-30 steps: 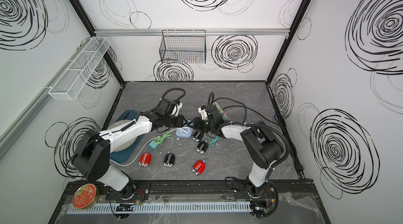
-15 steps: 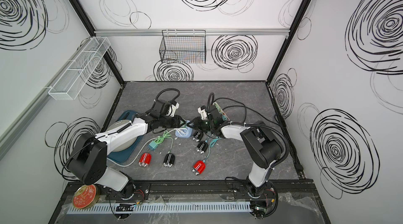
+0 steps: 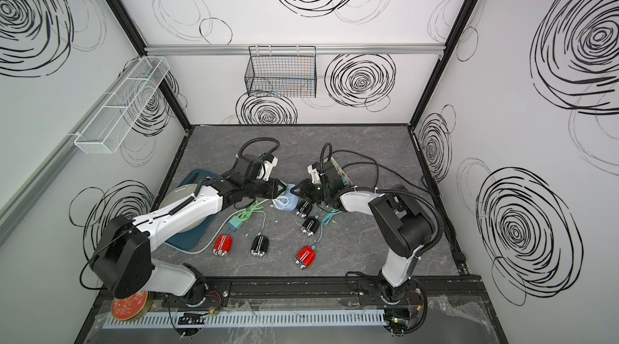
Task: Unplug the electric shaver
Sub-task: Remove the plug from the socket, then place the socket at the center of the board.
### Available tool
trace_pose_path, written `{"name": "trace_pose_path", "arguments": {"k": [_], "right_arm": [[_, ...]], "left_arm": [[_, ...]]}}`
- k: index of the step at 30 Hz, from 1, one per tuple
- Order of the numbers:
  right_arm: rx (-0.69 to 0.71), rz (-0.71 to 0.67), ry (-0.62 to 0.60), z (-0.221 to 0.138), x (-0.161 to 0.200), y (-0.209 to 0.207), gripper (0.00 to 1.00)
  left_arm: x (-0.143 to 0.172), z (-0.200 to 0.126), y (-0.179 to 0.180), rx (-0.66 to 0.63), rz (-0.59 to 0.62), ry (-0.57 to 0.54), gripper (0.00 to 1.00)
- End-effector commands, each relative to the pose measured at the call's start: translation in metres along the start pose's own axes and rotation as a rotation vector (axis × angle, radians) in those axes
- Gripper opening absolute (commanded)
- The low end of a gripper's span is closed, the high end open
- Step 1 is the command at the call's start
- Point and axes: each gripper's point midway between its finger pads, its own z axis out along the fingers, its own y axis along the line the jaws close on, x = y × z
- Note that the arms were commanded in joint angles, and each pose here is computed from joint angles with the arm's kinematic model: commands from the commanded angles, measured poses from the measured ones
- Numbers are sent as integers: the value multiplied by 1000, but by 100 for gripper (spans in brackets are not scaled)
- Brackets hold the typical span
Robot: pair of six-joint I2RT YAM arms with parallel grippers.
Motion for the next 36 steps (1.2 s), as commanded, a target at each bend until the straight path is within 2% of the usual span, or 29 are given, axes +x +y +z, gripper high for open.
{"name": "trace_pose_path", "arguments": {"k": [1,7,15,26,28,32,36], "right_arm": [[-31,-14,-38,4,-17,8,27],[-70,-25,-30,21,-34,9,27],[-94,-20,-42,52,-69,10,28],[-87,14,21,107,-92,-2,33],[-69,16,31,113,-92,-5,34],[-43,12,27,111,-92,-6,48],[-18,-7,6,100,-98,-3,56]], "left_arm": [[-10,-15,1,-70,56,-31,13],[8,-34,14,-167,51,16,13],[21,-61,27,-218,8,-6,14],[35,-66,37,-277,7,8,15],[36,-64,35,-277,1,7,15],[39,-60,33,-278,1,18,15],[40,-56,31,-278,19,35,15]]}}
